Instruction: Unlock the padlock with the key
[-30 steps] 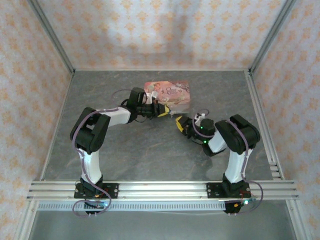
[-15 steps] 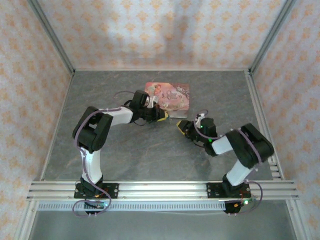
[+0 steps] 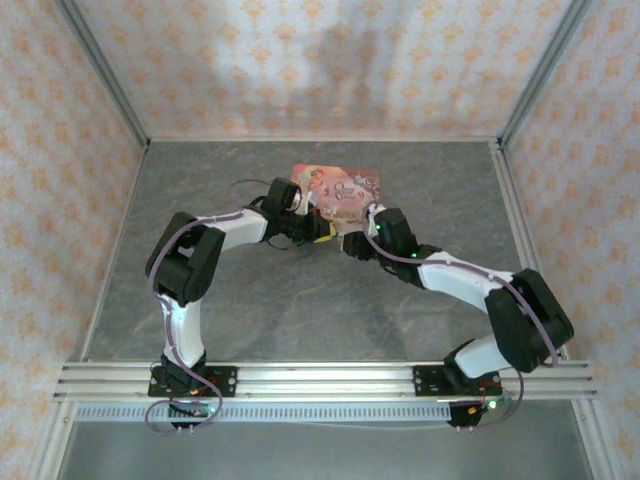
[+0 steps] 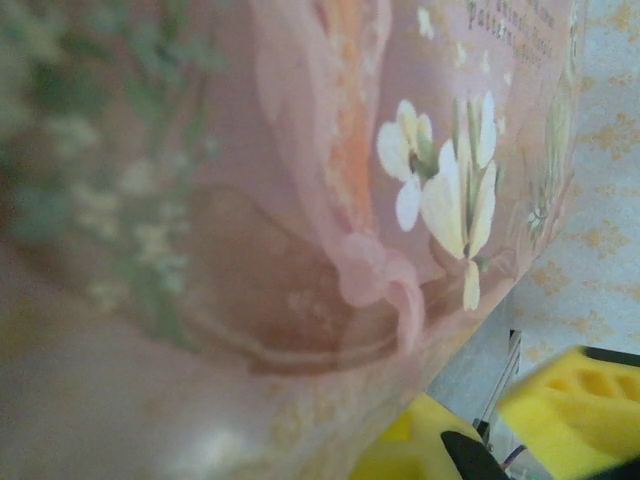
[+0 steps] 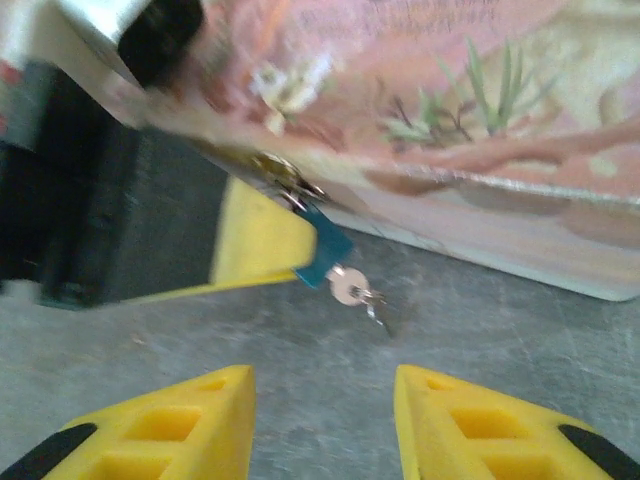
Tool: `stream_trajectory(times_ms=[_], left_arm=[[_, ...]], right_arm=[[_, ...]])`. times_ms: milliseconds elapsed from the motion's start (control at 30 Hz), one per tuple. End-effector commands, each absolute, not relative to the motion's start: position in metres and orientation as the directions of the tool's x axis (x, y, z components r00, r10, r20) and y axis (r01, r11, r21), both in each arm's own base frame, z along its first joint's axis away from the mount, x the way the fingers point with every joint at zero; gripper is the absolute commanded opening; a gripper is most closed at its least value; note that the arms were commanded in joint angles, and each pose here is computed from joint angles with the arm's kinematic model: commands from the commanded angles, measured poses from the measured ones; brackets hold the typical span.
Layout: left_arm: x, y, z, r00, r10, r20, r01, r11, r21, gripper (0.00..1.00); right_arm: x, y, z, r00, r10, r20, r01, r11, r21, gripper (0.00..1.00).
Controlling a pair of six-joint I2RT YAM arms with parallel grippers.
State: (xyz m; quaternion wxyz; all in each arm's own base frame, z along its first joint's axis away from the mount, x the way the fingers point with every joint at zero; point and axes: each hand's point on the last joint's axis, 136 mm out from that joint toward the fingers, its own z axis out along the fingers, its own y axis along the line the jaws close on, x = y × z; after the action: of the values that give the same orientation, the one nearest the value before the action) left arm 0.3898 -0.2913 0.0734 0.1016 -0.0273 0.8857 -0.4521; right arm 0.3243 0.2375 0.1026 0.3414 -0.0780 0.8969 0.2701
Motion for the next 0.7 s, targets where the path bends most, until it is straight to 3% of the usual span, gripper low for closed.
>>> stream_trajectory(times_ms=[0, 333, 667], left_arm=[[0.37, -0.302, 0.078, -0.996, -0.083, -0.046, -0.007, 0.545, -0.838, 0.0], [0.366, -0.304, 0.087, -0.998, -0.04, -0.039, 0.011, 0.54, -0.842, 0.0], [0.365, -0.306, 0.086, -0.999, -0.028, -0.027, 0.007, 0.536, -0.844, 0.0]], right_arm=[[0.322, 0.241, 0.085, -0.742, -0.108, -0.662, -0.393, 0.87, 0.297, 0.44], [0.337, 0.252, 0.071, -0.707, -0.177, -0.684, -0.443, 0.865, 0.235, 0.46], [0.346, 0.259, 0.069, -0.673, -0.219, -0.707, -0.473, 0.862, 0.184, 0.41]])
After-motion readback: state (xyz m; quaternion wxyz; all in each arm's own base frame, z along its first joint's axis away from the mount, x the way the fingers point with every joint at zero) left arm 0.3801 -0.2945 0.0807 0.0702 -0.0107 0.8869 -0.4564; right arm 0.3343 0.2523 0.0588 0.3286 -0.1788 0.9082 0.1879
